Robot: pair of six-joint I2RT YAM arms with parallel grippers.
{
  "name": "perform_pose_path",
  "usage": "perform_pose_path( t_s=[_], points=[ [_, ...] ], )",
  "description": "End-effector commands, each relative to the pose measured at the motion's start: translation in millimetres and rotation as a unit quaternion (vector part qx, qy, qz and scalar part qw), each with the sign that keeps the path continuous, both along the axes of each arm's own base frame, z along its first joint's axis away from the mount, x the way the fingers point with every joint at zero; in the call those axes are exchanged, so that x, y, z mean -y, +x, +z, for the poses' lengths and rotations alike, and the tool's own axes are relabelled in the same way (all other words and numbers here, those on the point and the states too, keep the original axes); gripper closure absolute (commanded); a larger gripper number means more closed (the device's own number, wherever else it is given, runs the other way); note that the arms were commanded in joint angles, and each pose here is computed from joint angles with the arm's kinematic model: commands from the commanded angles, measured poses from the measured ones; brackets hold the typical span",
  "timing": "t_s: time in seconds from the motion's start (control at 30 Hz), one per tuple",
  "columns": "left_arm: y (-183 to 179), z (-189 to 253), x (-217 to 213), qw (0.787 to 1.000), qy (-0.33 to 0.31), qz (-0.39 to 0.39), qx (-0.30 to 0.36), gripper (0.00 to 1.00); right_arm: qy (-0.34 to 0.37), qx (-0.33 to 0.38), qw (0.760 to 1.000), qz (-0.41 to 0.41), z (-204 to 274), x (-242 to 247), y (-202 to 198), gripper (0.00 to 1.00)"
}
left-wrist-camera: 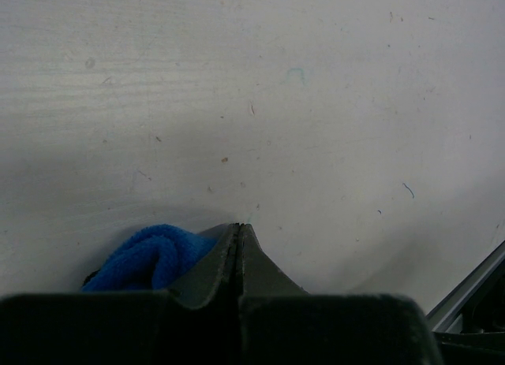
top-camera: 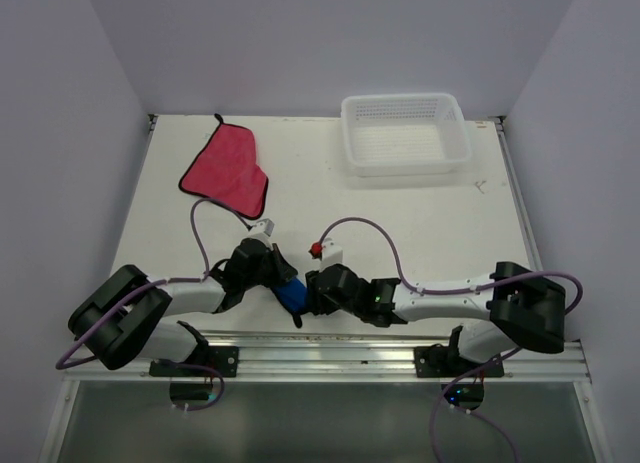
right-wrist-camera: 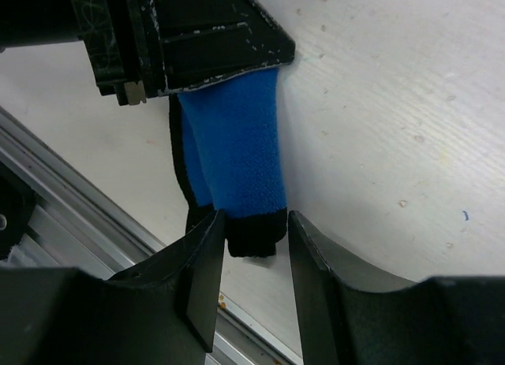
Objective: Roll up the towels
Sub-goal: Roll the towel
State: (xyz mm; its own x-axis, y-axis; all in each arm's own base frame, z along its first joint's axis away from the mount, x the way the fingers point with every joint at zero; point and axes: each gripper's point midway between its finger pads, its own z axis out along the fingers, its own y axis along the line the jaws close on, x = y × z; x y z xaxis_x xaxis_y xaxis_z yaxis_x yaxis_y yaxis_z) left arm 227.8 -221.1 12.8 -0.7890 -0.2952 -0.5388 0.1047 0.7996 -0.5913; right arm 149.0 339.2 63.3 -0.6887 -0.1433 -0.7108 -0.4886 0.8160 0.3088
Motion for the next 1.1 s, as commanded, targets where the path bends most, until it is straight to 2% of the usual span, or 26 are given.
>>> perform_pose_path(
  t_s=[0.0,0.2,0.33,0.43,0.5,0.57,0.63,0.73,0.77,0.87,0.97,1.07],
  points=[
    [-25,-38,-30,0.996,0.071,0.011,-0.055,1.00,0.046,-0.032,0.998,0.018,-3,-17,-10,0.59],
    [-25,-38,-30,0.996,0.070,0.013,-0.057,1.00,0.033,-0.051,0.998,0.022,-23,-21,-14,0.60],
    [-27,-39,-32,0.996,0.069,0.016,-0.059,1.00,0.003,-0.045,0.999,0.012,-37,-17,-9,0.67],
    [-28,-39,-32,0.996,0.065,0.018,-0.060,1.00,-0.026,-0.033,0.999,0.007,-44,-11,-5,0.77],
    [-28,-39,-32,0.996,0.062,0.020,-0.061,1.00,-0.046,-0.007,0.999,-0.005,-42,-6,1,0.91],
    [-28,-39,-32,0.996,0.064,0.018,-0.060,1.00,-0.073,0.014,0.997,-0.005,-41,-2,4,1.00],
    [-23,-32,-29,0.996,0.065,0.013,-0.051,1.00,-0.109,0.043,0.993,-0.008,-40,6,7,1.00],
    [-10,-19,-31,0.996,0.082,0.024,-0.032,0.92,-0.146,0.068,0.987,-0.017,-39,13,12,1.00],
    [-4,-10,-31,0.996,0.084,0.027,-0.014,0.84,-0.157,0.069,0.985,-0.019,-41,18,12,1.00],
    [13,16,-29,0.995,0.090,0.035,0.016,0.73,-0.170,0.073,0.983,-0.023,-44,24,12,1.00],
    [25,38,-27,0.994,0.093,0.039,0.038,0.66,-0.179,0.081,0.980,-0.028,-41,29,14,1.00],
    [32,51,-26,0.993,0.096,0.042,0.049,0.64,-0.200,0.100,0.974,-0.025,-36,32,16,1.00]
  ],
)
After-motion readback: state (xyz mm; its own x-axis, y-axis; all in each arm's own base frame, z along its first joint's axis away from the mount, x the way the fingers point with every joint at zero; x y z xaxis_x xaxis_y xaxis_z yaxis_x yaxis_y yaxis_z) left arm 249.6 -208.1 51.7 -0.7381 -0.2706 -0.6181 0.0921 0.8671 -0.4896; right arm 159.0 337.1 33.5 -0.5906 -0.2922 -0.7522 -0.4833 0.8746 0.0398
